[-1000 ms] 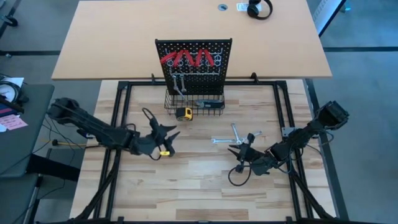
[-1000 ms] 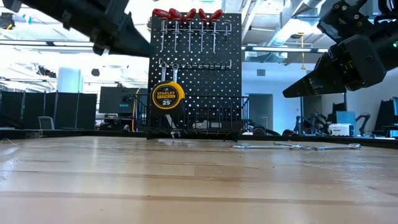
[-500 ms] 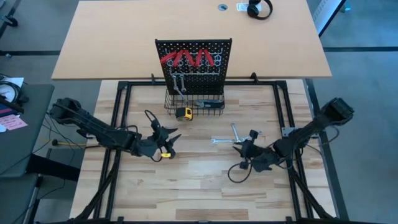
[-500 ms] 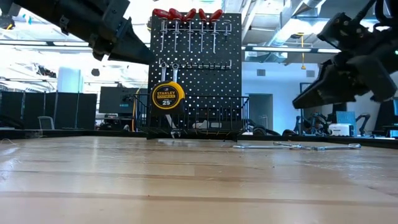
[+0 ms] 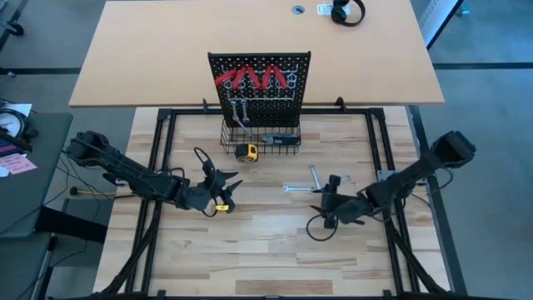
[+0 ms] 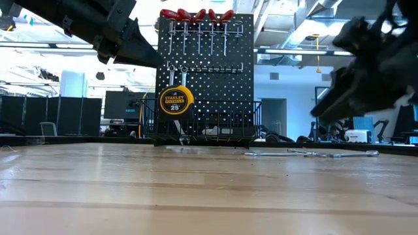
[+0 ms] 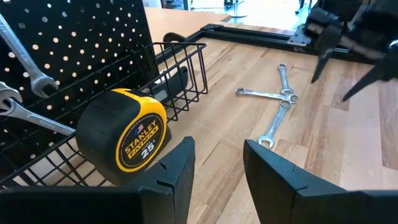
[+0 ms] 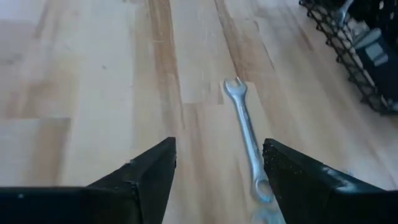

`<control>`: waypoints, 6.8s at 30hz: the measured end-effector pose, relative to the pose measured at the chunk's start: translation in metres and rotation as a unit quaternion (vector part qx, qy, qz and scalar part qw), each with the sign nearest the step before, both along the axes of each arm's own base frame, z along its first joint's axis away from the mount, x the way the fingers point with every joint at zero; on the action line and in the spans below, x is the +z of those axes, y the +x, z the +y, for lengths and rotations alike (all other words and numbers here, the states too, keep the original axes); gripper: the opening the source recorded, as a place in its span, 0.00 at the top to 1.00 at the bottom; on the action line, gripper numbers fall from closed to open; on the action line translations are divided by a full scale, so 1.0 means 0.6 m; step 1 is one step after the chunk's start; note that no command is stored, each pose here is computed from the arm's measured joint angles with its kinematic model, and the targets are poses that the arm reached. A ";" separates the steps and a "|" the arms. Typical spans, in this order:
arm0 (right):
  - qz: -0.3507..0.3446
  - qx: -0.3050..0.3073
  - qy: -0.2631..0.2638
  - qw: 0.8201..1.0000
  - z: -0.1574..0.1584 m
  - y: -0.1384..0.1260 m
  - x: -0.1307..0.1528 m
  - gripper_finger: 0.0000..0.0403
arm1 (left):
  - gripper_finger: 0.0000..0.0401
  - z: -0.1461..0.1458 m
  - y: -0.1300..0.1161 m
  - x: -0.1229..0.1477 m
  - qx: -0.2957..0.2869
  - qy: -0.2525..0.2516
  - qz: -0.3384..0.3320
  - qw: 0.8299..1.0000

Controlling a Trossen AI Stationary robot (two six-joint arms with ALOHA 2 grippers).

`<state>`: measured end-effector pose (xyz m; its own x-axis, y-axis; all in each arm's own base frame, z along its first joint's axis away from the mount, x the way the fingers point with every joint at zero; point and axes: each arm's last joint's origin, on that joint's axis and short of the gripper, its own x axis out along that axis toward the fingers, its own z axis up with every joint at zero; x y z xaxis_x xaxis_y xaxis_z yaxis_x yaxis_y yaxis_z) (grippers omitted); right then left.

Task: Hang tools onto peg board
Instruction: Hang the wrench into the pegboard

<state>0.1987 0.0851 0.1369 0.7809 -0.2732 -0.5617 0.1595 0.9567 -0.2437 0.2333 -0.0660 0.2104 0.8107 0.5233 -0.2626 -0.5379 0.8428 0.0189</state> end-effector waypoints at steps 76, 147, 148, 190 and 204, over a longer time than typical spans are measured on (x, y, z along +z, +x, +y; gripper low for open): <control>-0.090 0.260 0.185 0.943 -0.052 0.101 0.005 0.73 | 0.68 -0.017 -0.002 -0.003 -0.067 -0.011 0.017 0.998; -0.043 0.199 0.192 0.960 -0.096 0.099 -0.171 0.78 | 0.73 -0.069 0.017 -0.017 -0.154 0.128 0.064 0.978; -0.049 0.197 0.194 0.960 -0.098 0.100 -0.172 0.78 | 0.74 -0.073 0.024 -0.019 -0.157 0.135 0.070 0.976; -0.072 0.222 0.228 0.945 -0.042 0.067 -0.075 0.63 | 0.65 -0.143 0.230 -0.163 -0.250 0.107 0.166 0.948; 0.003 0.185 0.153 0.971 -0.020 0.074 -0.134 0.55 | 0.65 -0.139 0.231 -0.163 -0.243 0.098 0.164 0.951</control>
<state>0.2432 0.0729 0.0562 0.7904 0.2058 -0.5771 -0.2090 0.9760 0.0617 0.3720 -0.1491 0.1126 0.8601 0.1730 -0.4798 -0.0238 0.9533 0.3011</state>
